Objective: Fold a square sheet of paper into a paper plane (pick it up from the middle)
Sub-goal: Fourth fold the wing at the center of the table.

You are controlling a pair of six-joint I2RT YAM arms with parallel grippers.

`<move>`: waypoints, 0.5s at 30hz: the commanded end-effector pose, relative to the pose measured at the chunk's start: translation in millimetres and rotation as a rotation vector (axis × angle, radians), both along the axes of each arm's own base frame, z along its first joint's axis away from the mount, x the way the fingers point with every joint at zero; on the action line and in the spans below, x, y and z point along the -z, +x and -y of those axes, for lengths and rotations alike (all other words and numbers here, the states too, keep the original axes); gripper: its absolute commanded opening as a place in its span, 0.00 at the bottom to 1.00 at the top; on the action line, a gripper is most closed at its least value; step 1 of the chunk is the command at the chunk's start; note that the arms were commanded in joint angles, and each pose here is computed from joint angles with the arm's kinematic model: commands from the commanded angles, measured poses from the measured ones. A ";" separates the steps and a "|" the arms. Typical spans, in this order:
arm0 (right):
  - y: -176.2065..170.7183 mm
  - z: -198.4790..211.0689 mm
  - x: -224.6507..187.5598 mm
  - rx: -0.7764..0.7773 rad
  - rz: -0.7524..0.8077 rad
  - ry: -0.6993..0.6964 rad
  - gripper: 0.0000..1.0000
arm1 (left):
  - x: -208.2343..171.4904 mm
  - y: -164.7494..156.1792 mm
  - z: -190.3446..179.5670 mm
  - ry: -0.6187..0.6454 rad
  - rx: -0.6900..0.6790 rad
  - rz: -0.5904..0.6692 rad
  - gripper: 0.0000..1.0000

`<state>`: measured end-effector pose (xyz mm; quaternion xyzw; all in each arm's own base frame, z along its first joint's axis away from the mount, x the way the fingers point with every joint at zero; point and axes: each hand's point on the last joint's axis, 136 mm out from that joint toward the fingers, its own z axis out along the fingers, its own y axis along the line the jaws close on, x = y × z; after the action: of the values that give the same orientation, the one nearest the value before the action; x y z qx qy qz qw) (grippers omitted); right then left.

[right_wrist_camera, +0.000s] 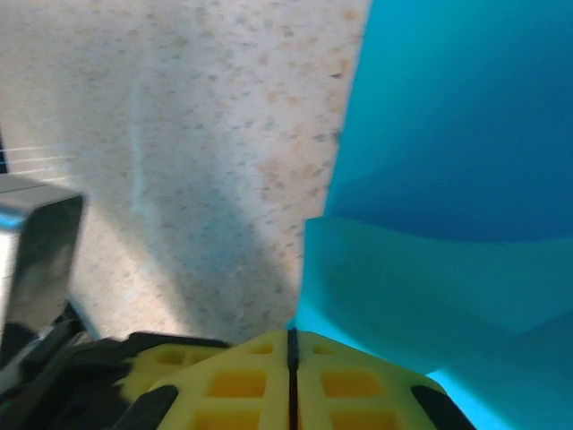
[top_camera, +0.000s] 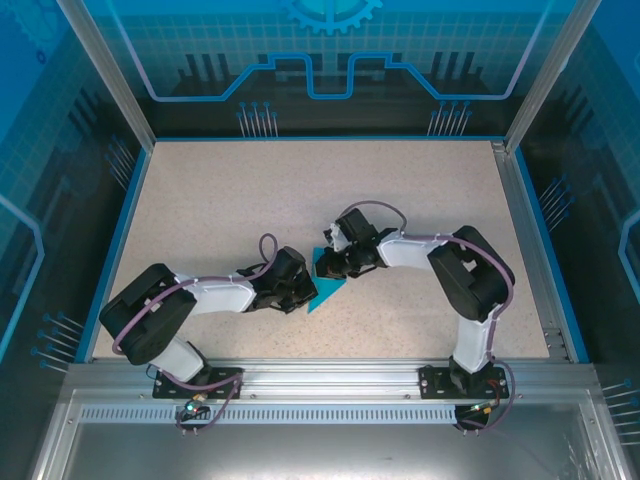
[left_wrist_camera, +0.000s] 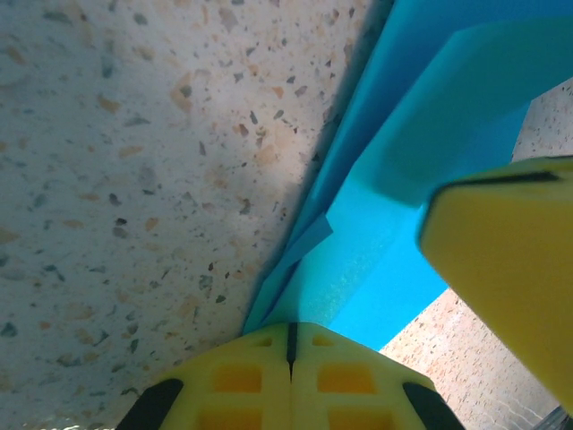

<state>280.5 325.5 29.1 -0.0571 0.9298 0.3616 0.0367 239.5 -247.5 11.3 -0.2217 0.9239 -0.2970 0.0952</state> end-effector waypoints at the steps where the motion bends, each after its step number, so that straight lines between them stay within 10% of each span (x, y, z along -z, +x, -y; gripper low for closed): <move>1: 2.7 11.8 24.6 0.024 -0.011 -0.073 0.08 | 43.4 -44.0 -37.3 0.182 0.024 -0.168 0.02; 15: 70.5 63.7 25.3 0.172 0.057 -0.073 0.12 | 59.3 -54.4 -46.2 0.217 0.035 -0.203 0.00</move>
<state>328.5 278.0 13.0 0.0018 0.9373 0.3418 0.0684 239.5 -247.6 10.0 -0.2182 0.9241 -0.2983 0.0974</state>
